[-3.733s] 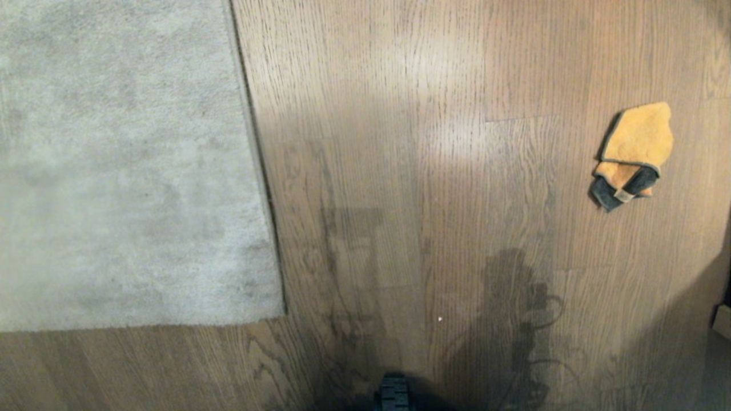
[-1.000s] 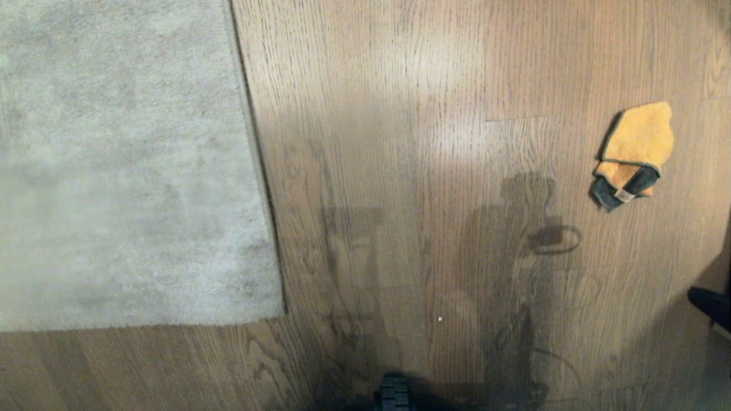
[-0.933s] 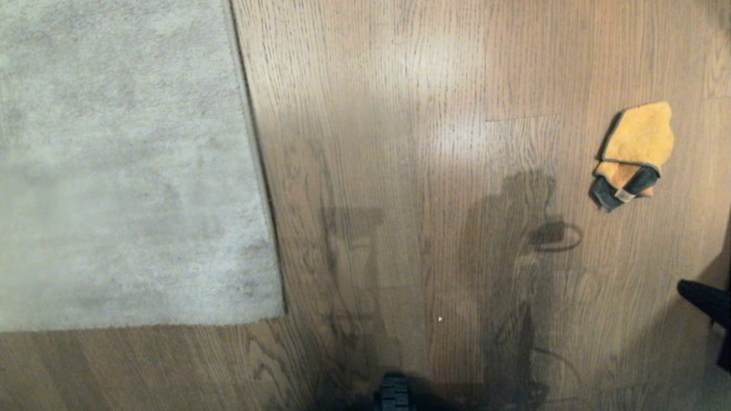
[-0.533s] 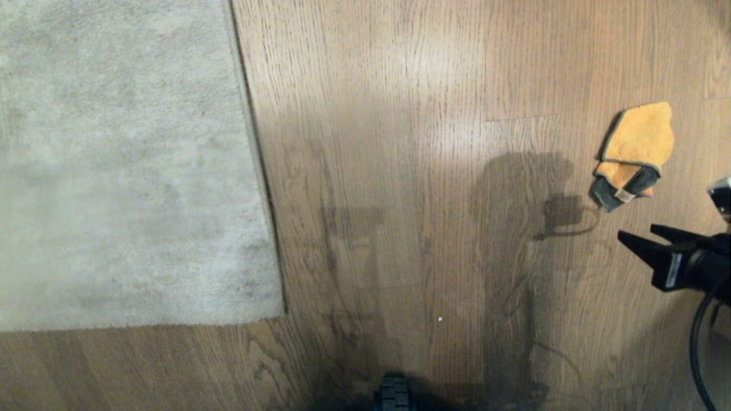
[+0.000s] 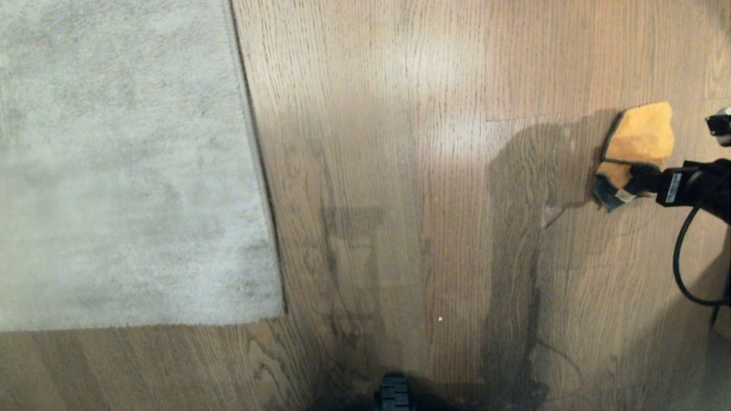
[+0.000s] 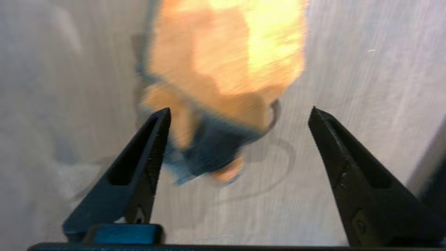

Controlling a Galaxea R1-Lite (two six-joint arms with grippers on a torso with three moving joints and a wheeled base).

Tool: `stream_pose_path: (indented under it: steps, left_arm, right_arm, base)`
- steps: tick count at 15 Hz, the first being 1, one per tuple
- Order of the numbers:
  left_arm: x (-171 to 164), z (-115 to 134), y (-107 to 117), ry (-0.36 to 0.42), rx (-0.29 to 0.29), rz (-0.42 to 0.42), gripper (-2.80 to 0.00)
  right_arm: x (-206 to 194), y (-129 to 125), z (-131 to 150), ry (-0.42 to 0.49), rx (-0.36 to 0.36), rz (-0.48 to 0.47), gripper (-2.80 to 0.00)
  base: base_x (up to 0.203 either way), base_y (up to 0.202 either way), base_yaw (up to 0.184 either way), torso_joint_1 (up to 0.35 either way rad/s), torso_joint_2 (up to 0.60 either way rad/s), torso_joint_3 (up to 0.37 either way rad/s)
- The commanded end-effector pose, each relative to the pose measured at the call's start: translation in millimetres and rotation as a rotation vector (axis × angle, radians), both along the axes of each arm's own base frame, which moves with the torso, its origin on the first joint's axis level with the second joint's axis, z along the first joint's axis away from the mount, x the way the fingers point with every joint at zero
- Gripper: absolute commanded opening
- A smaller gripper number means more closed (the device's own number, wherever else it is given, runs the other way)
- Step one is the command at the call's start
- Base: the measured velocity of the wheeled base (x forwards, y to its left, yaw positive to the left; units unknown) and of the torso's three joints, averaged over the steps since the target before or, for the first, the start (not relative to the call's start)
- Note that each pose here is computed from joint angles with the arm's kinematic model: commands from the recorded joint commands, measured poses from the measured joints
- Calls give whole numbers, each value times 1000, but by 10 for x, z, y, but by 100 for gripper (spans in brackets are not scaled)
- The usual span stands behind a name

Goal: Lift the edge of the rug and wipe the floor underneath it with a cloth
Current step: Pick up the rag

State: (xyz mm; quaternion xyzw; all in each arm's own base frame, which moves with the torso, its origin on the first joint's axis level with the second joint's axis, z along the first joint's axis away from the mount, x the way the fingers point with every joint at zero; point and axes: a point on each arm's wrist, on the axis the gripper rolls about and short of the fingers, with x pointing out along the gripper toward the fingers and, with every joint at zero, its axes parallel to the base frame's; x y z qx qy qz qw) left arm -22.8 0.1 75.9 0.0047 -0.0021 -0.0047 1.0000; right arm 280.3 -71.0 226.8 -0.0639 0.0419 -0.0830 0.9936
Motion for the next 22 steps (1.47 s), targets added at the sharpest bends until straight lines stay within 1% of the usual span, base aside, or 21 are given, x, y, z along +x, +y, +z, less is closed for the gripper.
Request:
stream_pose_path:
  steps: [1,4,8,11,15,20,21,22]
  left_arm:
    - [0,0,0,0,0,0,-280]
    - [0,0,0,0,1,0,-280]
    - [0,0,0,0,0,0,-280]
    - [0,0,0,0,0,0,-280]
    - [0,0,0,0,0,0,-280]
    - [0,0,0,0,0,0,-280]
    - [-1,4,0,-2,0,0,-280]
    - [0,0,0,0,0,0,-280]
  right_arm:
    - [112,-112,70,-2,-1,-26,0]
    - [227,-253,80,27,15,-57,0]
    - [471,-384,11,22,112,-83,0]
    - [518,-406,-7,11,179,-88,0]
    - [488,-354,3,16,186,-72,0]
    - [454,-263,-167,77,204,-56,0]
    - [449,-261,-184,82,205,-57,-280]
    - [454,-256,-189,84,206,-56,-280]
  base:
    - [0,0,0,0,0,0]
    - [0,0,0,0,0,0]
    - [0,0,0,0,0,0]
    - [0,0,0,0,0,0]
    - [0,0,0,0,0,0]
    - [0,0,0,0,0,0]
    - [0,0,0,0,0,0]
    - [0,0,0,0,0,0]
